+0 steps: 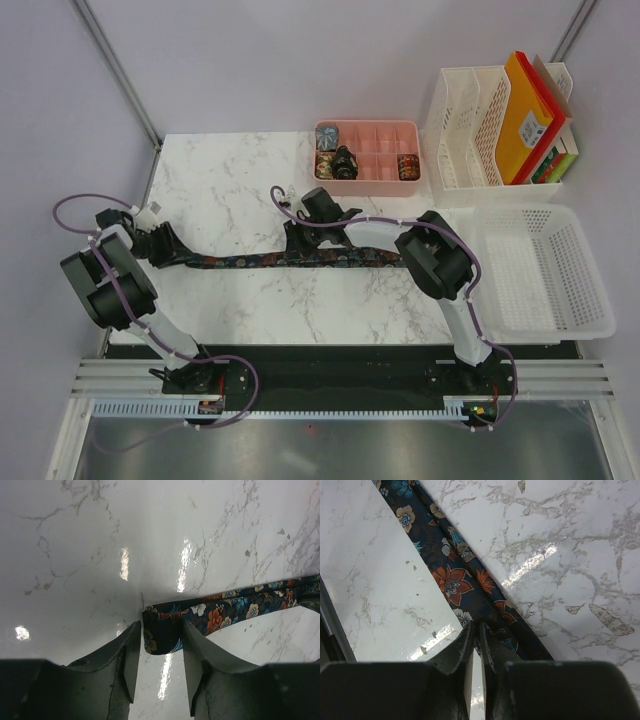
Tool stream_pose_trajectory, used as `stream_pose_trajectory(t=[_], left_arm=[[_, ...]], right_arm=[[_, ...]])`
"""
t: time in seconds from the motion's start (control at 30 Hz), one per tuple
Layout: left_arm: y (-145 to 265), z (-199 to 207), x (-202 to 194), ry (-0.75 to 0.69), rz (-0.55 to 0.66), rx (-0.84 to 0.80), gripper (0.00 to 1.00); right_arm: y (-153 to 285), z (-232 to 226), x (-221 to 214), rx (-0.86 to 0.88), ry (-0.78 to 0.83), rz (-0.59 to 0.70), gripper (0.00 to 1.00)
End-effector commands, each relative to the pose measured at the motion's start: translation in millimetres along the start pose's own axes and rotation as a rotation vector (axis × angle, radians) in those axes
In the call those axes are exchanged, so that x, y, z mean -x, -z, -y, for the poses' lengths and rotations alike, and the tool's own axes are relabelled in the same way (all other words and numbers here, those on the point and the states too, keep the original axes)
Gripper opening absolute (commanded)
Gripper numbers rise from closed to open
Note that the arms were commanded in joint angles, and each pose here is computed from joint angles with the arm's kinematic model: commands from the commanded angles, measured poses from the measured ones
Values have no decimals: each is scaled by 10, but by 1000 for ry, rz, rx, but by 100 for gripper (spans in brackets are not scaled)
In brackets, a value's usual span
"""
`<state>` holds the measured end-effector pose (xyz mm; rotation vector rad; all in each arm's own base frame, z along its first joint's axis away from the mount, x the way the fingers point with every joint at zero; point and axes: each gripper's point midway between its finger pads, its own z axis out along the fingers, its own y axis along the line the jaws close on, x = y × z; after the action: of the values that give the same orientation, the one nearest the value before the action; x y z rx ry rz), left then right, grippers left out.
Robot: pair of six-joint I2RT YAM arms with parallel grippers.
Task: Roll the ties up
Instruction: Roll the tie at the center of the board.
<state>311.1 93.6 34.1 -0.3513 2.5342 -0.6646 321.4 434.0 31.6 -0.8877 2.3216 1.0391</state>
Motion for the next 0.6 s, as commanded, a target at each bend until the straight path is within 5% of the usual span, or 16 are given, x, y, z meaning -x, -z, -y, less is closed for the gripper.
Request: stream_pose_trajectory(t=[0.0, 0.37, 0.57], left_arm=[[-35, 13, 18, 37, 13, -32, 46], [369, 404, 222, 28, 81, -70, 9], [625, 670, 300, -33, 124, -25, 5]], right_arm=[[-29, -78, 165, 16, 20, 42, 17], [84, -231, 426, 50, 2, 92, 18], [397, -354, 756, 118, -59, 153, 21]])
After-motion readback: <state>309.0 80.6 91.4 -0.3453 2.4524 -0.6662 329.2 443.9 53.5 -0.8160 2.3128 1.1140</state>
